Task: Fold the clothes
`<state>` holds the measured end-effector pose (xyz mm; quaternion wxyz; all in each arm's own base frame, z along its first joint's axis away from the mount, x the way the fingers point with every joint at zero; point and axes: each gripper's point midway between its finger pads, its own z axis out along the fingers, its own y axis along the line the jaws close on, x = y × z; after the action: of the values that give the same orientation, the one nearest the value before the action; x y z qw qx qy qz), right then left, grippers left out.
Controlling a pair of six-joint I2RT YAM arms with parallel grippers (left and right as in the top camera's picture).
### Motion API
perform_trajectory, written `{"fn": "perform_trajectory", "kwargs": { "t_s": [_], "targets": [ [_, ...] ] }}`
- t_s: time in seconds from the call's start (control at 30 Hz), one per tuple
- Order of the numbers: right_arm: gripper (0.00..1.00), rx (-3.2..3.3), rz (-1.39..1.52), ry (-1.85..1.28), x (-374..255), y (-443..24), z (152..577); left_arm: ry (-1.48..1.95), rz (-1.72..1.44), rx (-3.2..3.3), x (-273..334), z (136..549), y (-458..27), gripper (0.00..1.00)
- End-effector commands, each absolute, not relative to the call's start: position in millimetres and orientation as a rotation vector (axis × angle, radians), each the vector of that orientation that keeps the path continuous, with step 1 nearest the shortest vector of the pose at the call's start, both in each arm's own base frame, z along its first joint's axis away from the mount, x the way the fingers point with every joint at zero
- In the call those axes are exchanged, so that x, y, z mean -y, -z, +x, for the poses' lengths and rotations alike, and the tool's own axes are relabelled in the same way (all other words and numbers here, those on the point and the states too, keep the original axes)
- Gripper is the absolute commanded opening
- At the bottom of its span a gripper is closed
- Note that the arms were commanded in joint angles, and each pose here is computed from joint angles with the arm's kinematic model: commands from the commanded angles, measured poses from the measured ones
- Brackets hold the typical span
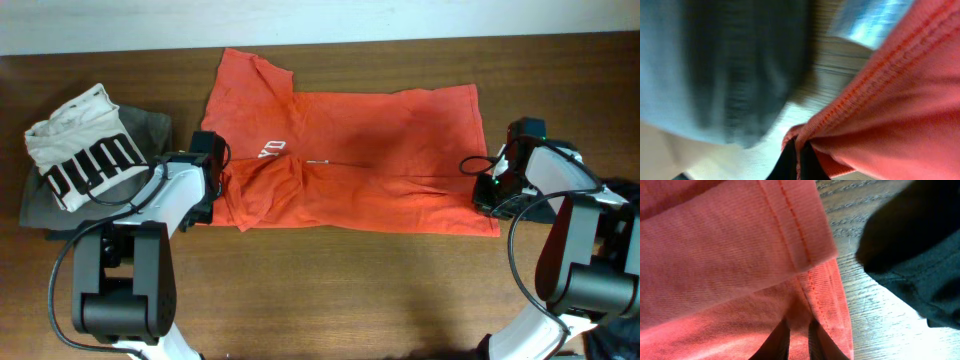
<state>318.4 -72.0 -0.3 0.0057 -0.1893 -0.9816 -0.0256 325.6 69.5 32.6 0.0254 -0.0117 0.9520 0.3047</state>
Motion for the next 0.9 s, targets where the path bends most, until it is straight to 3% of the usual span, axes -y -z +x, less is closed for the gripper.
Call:
{"fn": "perform_trajectory", "kwargs": {
  "t_s": [0.0, 0.07, 0.17, 0.2, 0.3, 0.4, 0.87],
  "targets": [
    [0.19, 3.053, -0.595, 0.089, 70, 5, 315, -1.264, -0.054, -2.804, -100, 326, -54, 0.11],
    [0.18, 3.054, -0.595, 0.089, 70, 5, 315, -1.264, -0.072, -2.783, -102, 330, -54, 0.19],
    [0.19, 3.053, -0.595, 0.089, 70, 5, 315, -1.236, -0.133, -2.744, -107, 338, -54, 0.41],
    [0.19, 3.052, -0.594, 0.089, 70, 5, 315, -1.227, -0.157, -2.730, -110, 341, -55, 0.42],
    [0.19, 3.050, -0.594, 0.089, 70, 5, 315, -1.206, -0.193, -2.729, -115, 343, -53, 0.42],
    [0.19, 3.050, -0.594, 0.089, 70, 5, 314, -1.011, -0.192, -2.819, -98, 345, -43, 0.31],
    [0.19, 3.047, -0.594, 0.089, 70, 5, 314, 0.015, -0.075, -2.802, 12, 379, -85, 0.31]
  ]
}}
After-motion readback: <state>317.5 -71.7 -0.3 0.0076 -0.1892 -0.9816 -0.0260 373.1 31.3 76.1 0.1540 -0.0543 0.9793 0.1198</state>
